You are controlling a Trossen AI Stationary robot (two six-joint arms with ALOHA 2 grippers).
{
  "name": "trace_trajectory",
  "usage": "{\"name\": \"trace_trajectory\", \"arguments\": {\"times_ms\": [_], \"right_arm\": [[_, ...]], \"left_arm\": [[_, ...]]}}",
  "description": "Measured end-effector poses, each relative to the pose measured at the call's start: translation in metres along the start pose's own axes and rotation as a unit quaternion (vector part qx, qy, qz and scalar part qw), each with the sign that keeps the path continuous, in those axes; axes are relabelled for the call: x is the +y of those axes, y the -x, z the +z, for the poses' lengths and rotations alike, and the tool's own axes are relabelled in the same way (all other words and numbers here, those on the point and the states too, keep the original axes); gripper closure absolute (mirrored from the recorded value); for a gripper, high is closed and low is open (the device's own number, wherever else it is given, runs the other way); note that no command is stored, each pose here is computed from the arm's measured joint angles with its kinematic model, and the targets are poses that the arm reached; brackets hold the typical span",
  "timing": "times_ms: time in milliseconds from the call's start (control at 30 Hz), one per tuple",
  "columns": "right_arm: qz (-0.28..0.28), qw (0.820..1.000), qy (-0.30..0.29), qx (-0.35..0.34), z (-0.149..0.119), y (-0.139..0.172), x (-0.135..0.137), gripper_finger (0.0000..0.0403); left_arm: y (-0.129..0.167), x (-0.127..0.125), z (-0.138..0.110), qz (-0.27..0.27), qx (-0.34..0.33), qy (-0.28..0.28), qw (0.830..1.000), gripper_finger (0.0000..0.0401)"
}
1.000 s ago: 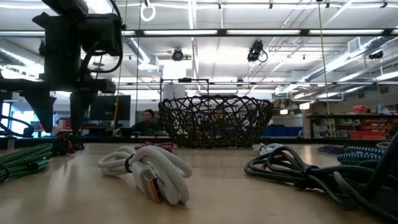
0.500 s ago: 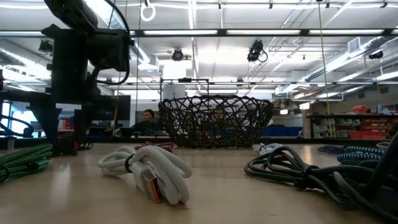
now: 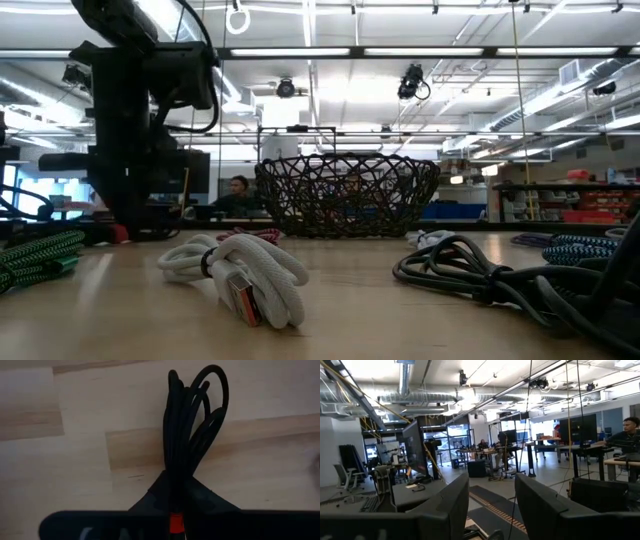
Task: Pick and place USB-C Cables
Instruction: Put the top black charger cable into the black mesh basket
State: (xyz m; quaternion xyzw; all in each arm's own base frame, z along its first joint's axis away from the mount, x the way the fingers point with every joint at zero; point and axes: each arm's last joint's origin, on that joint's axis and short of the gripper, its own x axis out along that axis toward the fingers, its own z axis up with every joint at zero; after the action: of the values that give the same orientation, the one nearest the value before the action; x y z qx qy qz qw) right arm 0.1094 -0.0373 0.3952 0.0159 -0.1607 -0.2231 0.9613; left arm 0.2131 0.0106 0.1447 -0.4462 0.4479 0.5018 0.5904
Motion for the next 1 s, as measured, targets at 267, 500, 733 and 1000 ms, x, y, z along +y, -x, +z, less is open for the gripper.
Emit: {"name": "trace_trajectory", "arguments": {"times_ms": [267, 500, 733, 1000], "right_arm": [[0.000, 1.000, 0.000, 0.000, 0.000, 0.000, 0.000, 0.0237], [0.000, 1.000, -0.006, 0.000, 0.000, 0.000, 0.000, 0.0237], [0.000, 1.000, -0.018, 0.001, 0.000, 0.000, 0.000, 0.0237], [0.000, 1.000, -0.030, 0.001, 0.000, 0.000, 0.000, 0.0237]], "left_arm": [[0.040, -0.018, 0.007, -0.069, -0.076, -0.030, 0.994, 0.0382], [0.127, -0.040, 0.034, -0.171, -0.214, -0.085, 0.958, 0.0382], [0.194, -0.060, 0.079, -0.175, -0.333, -0.162, 0.912, 0.0382], [0.206, -0.087, 0.136, -0.209, -0.359, -0.229, 0.880, 0.0382]]}}
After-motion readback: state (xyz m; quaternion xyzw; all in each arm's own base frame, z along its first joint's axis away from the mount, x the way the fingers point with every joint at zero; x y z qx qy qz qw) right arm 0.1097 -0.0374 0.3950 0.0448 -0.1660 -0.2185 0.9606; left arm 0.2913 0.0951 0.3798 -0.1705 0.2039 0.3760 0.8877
